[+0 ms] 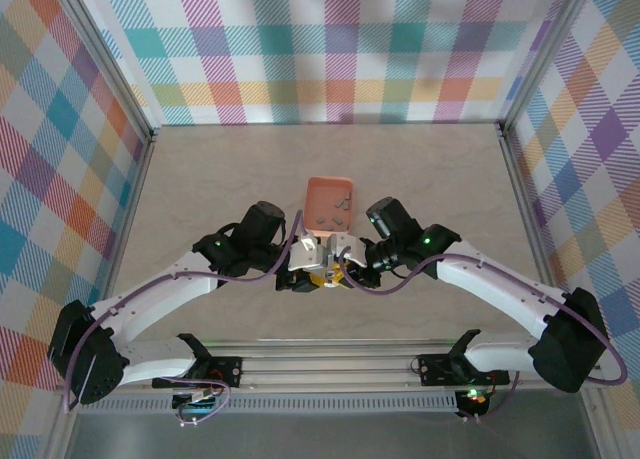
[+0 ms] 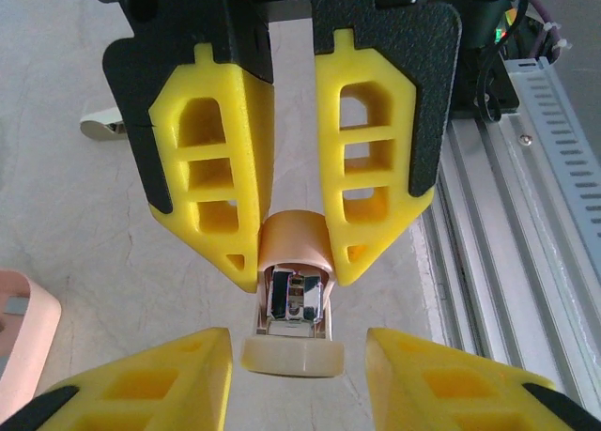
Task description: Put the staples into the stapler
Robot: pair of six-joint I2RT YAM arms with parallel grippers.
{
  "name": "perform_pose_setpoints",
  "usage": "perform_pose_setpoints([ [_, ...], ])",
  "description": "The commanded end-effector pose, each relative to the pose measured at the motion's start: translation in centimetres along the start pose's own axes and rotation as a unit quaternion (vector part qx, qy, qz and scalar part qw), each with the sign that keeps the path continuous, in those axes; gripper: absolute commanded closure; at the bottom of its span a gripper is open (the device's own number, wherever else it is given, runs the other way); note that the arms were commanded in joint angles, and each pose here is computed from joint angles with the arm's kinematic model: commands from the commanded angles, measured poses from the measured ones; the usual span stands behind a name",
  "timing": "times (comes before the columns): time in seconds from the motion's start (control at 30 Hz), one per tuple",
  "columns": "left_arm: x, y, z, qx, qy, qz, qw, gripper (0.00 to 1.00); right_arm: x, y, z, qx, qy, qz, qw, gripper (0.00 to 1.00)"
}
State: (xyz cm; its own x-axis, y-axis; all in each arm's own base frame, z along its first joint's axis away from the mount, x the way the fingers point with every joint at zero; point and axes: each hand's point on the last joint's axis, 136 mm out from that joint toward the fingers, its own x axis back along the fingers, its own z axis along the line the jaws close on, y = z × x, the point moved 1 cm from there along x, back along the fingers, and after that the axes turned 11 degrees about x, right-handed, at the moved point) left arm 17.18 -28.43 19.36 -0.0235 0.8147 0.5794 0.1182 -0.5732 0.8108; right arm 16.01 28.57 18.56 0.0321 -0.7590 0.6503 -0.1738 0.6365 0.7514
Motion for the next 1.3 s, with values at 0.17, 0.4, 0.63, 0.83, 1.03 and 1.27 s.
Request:
perform_pose_setpoints([
  [0.17,-0.2,0.8,0.0,-0.007,-0.005,-0.017,1.000,0.58,0.8,2.3,-0.1,0.037,-0.013,-0.046,0.998,0.97],
  [0.4,1.3,1.5,-0.3,0.001,0.005,-0.081,0.997,0.46,0.6,1.2,0.3,0.035,-0.020,-0.045,0.998,0.98],
  [0.63,1.5,0.6,-0.2,0.009,0.002,-0.078,0.997,0.44,0.6,1.4,0.3,0.039,-0.017,-0.057,0.997,0.99],
  [0.83,0.8,0.3,-0.4,0.012,-0.024,-0.068,0.997,0.48,0.7,1.9,0.3,0.049,-0.014,-0.071,0.996,0.99],
  [1.03,0.5,0.4,-0.6,0.011,-0.045,-0.065,0.997,0.53,0.9,2.1,0.4,0.051,-0.014,-0.074,0.996,0.99],
  [1.27,0.7,0.9,-0.6,0.004,-0.044,-0.070,0.997,0.64,0.9,1.8,0.7,0.048,-0.011,-0.070,0.996,0.99],
])
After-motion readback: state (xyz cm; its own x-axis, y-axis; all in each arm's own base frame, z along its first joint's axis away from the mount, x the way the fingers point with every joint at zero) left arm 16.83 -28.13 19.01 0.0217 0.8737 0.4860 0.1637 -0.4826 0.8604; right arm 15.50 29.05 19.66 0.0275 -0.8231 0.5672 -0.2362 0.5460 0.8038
